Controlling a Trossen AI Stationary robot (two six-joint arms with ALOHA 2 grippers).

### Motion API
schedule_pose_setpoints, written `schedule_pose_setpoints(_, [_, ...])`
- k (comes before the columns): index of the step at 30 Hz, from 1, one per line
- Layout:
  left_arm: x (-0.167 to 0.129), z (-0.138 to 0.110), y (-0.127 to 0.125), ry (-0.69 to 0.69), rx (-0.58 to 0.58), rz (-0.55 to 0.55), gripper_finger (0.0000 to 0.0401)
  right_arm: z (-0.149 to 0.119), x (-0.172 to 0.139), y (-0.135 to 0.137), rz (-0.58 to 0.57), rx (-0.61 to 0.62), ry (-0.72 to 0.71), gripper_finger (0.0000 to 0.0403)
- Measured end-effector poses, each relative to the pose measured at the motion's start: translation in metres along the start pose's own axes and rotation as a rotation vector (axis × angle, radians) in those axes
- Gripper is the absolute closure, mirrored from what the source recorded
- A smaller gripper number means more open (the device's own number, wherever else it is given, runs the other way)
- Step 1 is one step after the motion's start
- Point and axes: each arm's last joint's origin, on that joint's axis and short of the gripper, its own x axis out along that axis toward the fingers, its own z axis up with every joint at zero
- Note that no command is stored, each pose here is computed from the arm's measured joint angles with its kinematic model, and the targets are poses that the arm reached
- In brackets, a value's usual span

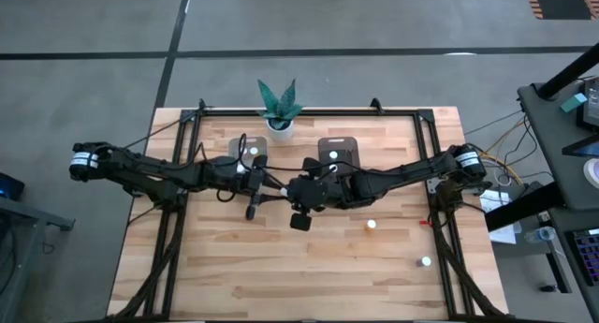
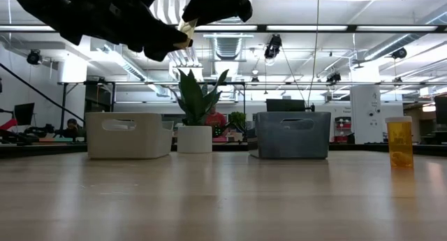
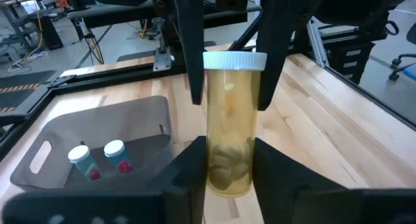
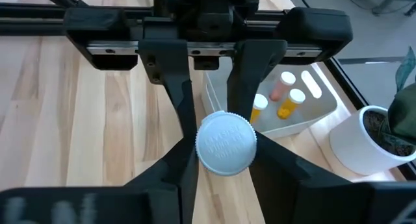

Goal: Pick and place medicine bottles into bin by pill shape (circle, oval)
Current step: Put the yellow tablet bottle into the gray bin

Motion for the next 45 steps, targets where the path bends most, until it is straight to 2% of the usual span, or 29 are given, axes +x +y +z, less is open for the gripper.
schedule_pose_setpoints(3, [0.0,0.001,0.0,-0.012,0.002,0.002,0.0336,0.001,0.0,0.0,0.001,0.002,-0.006,0.0275])
schedule_pose_setpoints(8, [0.0,0.003,0.0,-0.031,0.026,0.005,0.0334,0.001,-0.001,0.001,0.002,-0.005,-0.007,0.0238])
schedule_pose_setpoints(16, [-0.001,0.006,0.0,-0.095,0.05,-0.006,0.0321,0.01,-0.032,0.007,0.042,-0.009,-0.066,0.0188])
schedule_pose_setpoints(20, [-0.002,0.009,-0.001,-0.126,0.055,-0.017,0.032,0.007,-0.042,0.015,0.056,-0.024,-0.072,0.0188])
schedule_pose_setpoints(28, [-0.002,0.014,-0.006,-0.178,0.066,-0.037,0.0318,-0.01,-0.043,0.025,-0.051,-0.032,-0.105,0.0198])
schedule_pose_setpoints(38, [-0.002,0.017,-0.008,-0.204,0.07,-0.041,0.0318,-0.023,-0.025,0.03,-0.046,-0.017,-0.355,0.021])
schedule_pose_setpoints(45, [-0.002,0.02,-0.01,-0.225,0.072,-0.047,0.0318,-0.034,-0.018,0.024,-0.06,0.038,-0.472,0.0223])
